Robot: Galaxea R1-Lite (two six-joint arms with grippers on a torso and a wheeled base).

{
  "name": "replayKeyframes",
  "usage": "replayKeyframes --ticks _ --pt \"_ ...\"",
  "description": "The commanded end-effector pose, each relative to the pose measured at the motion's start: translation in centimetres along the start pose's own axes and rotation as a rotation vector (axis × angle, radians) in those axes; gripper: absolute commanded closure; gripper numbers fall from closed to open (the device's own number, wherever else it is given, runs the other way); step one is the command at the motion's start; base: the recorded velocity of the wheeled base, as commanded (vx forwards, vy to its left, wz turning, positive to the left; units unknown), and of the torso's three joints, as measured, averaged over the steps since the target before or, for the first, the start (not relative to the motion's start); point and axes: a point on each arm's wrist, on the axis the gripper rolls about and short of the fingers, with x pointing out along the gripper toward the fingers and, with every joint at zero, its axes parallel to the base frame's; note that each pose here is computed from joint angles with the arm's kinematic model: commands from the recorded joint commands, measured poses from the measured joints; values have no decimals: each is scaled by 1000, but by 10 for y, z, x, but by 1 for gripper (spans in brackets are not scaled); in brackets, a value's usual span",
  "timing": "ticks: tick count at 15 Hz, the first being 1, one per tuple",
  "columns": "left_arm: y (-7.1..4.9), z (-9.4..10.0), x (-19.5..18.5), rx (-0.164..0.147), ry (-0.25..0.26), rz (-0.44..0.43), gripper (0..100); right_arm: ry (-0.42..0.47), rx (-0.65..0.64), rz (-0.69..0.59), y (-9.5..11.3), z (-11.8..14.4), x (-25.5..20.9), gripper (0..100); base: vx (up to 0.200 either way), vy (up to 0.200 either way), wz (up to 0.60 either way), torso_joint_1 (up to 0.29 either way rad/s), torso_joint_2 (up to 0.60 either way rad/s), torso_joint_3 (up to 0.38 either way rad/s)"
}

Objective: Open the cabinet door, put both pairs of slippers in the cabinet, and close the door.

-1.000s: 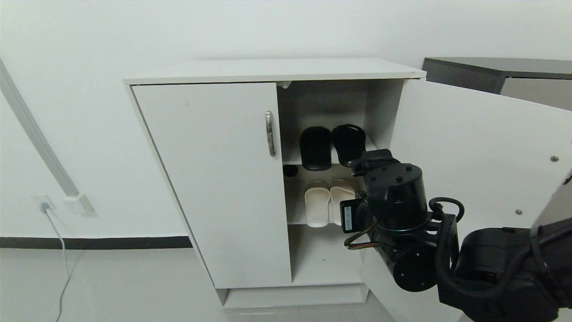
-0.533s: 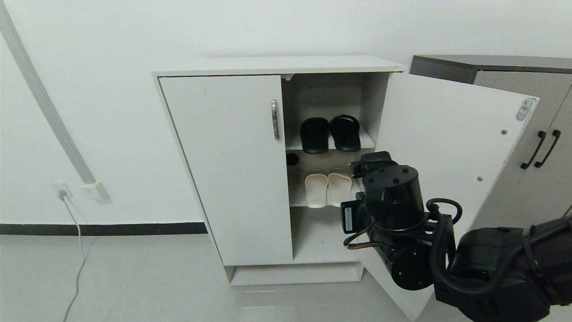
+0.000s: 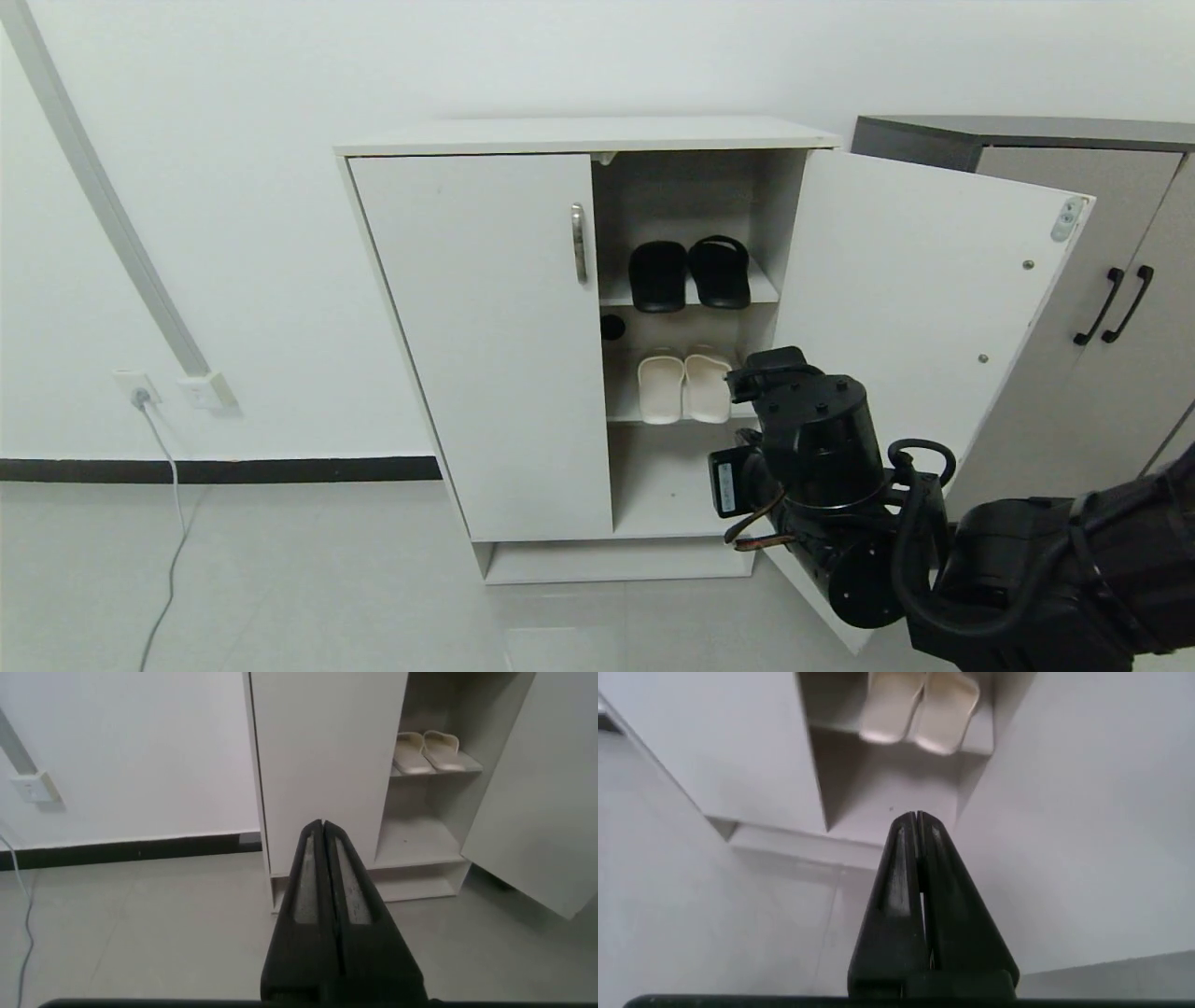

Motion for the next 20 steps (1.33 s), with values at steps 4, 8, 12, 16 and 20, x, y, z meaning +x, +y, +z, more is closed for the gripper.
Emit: replayKeyframes --ticks 4,8,12,16,20 --pt "0 0 0 -1 -1 1 100 16 -15 -10 -3 -5 2 100 0 0 0 0 0 0" --pt "0 0 0 -1 -1 1 100 19 -24 -12 -4 -6 2 100 0 0 0 0 0 0" --pt "0 0 0 -1 -1 1 100 26 -27 -11 -4 -9 3 100 0 0 0 0 0 0" --pt "0 0 0 -1 -1 1 100 28 -28 -16 -5 -9 4 100 0 0 0 7 -142 -176" --pt "0 0 0 -1 -1 1 100 36 -32 -23 -6 -12 7 100 0 0 0 50 -443 -350"
